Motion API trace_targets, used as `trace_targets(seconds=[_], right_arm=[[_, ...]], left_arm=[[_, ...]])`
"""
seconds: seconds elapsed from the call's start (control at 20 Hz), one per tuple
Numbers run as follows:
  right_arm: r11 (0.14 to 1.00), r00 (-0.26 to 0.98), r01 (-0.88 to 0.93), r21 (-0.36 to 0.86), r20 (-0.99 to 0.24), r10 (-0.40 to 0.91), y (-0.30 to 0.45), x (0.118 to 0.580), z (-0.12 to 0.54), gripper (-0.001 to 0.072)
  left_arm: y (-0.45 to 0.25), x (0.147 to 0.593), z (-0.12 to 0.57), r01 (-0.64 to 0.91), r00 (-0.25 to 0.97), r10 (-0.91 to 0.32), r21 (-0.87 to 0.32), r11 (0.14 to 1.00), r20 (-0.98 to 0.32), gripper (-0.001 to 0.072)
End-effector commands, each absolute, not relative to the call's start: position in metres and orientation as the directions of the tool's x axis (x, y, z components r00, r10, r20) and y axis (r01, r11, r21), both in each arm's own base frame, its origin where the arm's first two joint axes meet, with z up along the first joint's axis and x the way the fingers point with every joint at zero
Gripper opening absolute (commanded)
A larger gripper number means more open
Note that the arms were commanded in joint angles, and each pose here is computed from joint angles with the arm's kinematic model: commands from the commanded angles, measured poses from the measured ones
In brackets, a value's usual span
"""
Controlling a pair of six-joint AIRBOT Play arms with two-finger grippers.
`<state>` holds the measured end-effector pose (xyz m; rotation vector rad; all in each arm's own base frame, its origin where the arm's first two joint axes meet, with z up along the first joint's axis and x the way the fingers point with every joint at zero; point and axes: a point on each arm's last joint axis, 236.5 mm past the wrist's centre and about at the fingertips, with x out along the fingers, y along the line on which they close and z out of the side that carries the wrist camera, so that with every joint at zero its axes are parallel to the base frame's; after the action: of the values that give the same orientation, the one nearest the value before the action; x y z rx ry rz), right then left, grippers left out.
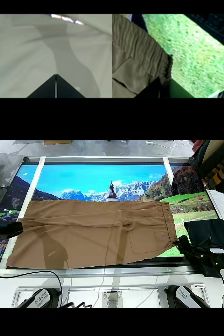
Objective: Fold the clothes and pants, and hang the long-sleeved shirts on hangers.
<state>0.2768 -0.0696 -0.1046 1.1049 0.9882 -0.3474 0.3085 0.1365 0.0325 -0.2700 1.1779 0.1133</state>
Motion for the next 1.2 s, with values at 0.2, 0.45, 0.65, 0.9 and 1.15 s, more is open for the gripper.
trace_targets(seconds=[0.2,0.45,0.65,0.9,1.15], right_arm=[[0.483,0.569,0.65,0.586,-0.797,0.202,-0.071,0.279,-0.095,0.0035],[0.611,0.568,0.604,0.512,-0.814,0.121,-0.083,0.27,-0.079,0.0035],[0.615,0.561,0.599,0.514,-0.816,0.136,-0.079,0.268,-0.079,0.0035],[0.615,0.561,0.598,0.514,-0.816,0.137,-0.079,0.268,-0.079,0.0035],[0.62,0.558,0.597,0.508,-0.819,0.133,-0.08,0.267,-0.079,0.0035]], left_arm=[[0.132,0.247,0.004,-0.321,0.247,-0.121,-0.199,0.926,-0.961,0.0014],[0.169,0.183,-0.016,-0.543,0.196,-0.125,-0.213,0.812,-0.973,0.0495],[0.186,0.142,-0.046,-0.698,0.199,-0.117,-0.225,0.68,-0.973,0.0541],[0.207,0.121,-0.068,-0.752,0.219,-0.041,-0.195,0.629,-0.975,0.054],[0.216,0.125,-0.086,-0.756,0.228,-0.055,-0.213,0.619,-0.972,0.0539]])
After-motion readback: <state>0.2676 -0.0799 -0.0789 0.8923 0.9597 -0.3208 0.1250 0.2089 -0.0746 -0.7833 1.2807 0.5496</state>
